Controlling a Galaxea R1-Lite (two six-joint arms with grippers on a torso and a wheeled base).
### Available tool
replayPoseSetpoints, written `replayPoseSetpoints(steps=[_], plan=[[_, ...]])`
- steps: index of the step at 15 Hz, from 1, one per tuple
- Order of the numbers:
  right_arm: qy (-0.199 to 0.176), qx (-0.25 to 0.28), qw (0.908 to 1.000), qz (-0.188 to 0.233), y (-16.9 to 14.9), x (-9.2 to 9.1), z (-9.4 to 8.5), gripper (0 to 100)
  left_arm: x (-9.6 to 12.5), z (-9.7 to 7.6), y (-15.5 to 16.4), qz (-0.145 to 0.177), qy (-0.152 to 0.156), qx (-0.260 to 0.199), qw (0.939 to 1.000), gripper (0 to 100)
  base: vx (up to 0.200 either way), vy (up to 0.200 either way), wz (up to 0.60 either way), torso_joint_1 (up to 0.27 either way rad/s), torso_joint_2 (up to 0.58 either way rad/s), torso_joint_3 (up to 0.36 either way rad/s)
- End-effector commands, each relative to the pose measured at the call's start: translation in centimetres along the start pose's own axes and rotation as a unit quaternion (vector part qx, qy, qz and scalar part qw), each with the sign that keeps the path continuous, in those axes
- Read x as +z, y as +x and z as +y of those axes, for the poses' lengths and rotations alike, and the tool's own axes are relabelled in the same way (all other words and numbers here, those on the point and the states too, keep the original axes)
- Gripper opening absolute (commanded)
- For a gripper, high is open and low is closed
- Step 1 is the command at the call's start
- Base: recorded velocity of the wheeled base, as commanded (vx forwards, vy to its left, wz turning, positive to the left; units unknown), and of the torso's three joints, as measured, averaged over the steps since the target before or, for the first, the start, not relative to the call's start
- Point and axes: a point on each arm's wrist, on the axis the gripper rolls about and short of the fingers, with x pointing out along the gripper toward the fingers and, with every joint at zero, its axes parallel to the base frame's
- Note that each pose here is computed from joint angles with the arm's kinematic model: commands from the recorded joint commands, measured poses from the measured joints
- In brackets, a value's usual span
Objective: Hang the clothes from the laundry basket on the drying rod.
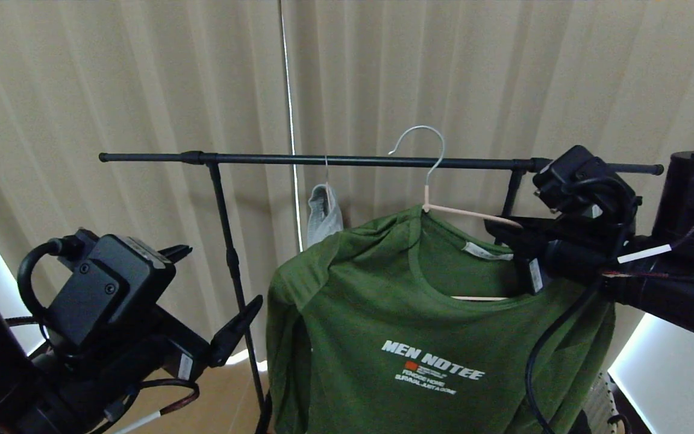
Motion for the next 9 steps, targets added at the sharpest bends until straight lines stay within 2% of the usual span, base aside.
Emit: replayPoseSetpoints(steps=[1, 3, 5, 7, 9], plan=[[0.004, -0.01, 0.9999, -0.012, -1.3, 0.2, -0.6, 0, -1.4, 0.0, -0.5, 0.026, -0.002, 0.001, 0.9997, 100, 0.0, 0.0, 0.0, 0.0, 0.0, 0.0], [0.007, -0.013, 0.9996, -0.023, -1.8, 0.6, -0.8, 0, -3.4, -0.2, -0.1, 0.071, -0.006, -0.004, 0.9975, 100, 0.0, 0.0, 0.0, 0.0, 0.0, 0.0], [0.009, -0.015, 0.9994, -0.031, -2.4, 0.8, -0.9, 0, -3.5, -0.3, 0.2, 0.069, -0.027, -0.024, 0.9969, 100, 0.0, 0.0, 0.0, 0.0, 0.0, 0.0], [0.009, -0.014, 0.9994, -0.031, -2.6, 0.7, -0.9, 0, -4.0, -0.7, 0.6, 0.083, -0.023, -0.031, 0.9958, 100, 0.0, 0.0, 0.0, 0.0, 0.0, 0.0], [0.011, -0.01, 0.9986, -0.05, -3.3, 1.2, -1.0, 0, -4.2, -0.9, 1.6, 0.095, -0.028, -0.032, 0.9945, 100, 0.0, 0.0, 0.0, 0.0, 0.0, 0.0]])
